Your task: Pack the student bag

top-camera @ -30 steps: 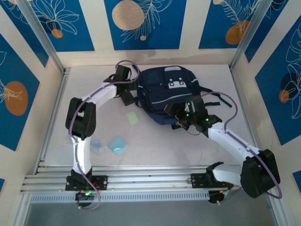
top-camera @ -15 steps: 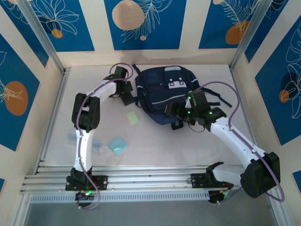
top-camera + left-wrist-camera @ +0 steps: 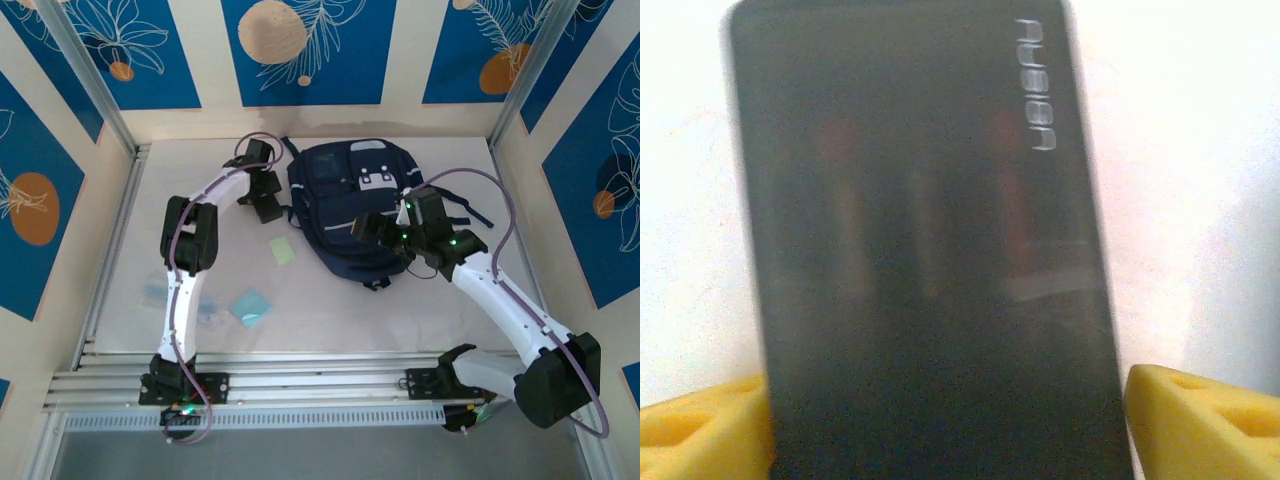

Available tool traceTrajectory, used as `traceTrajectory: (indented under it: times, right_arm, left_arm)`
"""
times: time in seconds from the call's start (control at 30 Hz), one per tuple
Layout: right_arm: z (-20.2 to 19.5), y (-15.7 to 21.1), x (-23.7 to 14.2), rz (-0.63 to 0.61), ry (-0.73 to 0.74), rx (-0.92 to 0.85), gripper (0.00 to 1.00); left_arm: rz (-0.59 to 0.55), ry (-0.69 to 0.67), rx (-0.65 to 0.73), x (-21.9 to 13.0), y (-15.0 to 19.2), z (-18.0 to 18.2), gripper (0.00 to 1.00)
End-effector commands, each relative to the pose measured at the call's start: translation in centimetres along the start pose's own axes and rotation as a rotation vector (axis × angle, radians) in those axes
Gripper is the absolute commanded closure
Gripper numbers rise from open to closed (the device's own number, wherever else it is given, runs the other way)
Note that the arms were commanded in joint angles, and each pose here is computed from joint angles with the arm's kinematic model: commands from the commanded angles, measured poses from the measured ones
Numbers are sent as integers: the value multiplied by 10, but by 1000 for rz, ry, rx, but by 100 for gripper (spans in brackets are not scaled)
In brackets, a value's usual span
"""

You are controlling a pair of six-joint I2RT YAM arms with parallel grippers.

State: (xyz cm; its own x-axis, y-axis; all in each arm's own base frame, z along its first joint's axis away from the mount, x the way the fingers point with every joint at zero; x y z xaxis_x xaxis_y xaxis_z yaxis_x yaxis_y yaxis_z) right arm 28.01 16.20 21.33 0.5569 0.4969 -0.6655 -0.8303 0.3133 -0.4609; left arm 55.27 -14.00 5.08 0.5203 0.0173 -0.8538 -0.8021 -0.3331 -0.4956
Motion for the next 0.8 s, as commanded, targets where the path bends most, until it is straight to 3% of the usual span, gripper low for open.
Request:
traceTrajectory:
  times: [0.0, 0.1, 0.3, 0.5, 0.77]
  right_arm:
    - [17, -11, -10, -39, -67, -48, 0]
    - [23, -12, -7, -30, -102, -63, 0]
    - [45, -12, 12, -2, -226, -100, 0]
    - [69, -13, 42, 31, -344, -123, 0]
    - [112, -9, 78, 117, -519, -157, 1]
  left_arm:
    - [42, 52, 6, 2, 9, -2, 35]
    - [-2, 126, 5, -21, 1, -10, 47]
    - [-104, 366, -62, -98, -14, -32, 50]
    - [-114, 631, -155, -164, -7, -56, 50]
    - [-56, 823, -263, -196, 36, -85, 52]
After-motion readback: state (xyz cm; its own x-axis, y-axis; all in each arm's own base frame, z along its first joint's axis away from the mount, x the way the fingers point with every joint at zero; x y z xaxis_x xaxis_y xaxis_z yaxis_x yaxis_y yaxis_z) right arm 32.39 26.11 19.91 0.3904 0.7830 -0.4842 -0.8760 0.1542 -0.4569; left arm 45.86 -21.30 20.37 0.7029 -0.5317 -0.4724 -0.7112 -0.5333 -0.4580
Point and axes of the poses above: each hand's point on the last joint's axis, 136 mm out from that joint toward the fingers, its own x axis out along the fingers, its own z axis along the line the jaws close on, y = z × x, the point moved 2 cm from there along -x, back along the fingers, and after that the axes turned 1 degree about x, right-handed, at the moved point
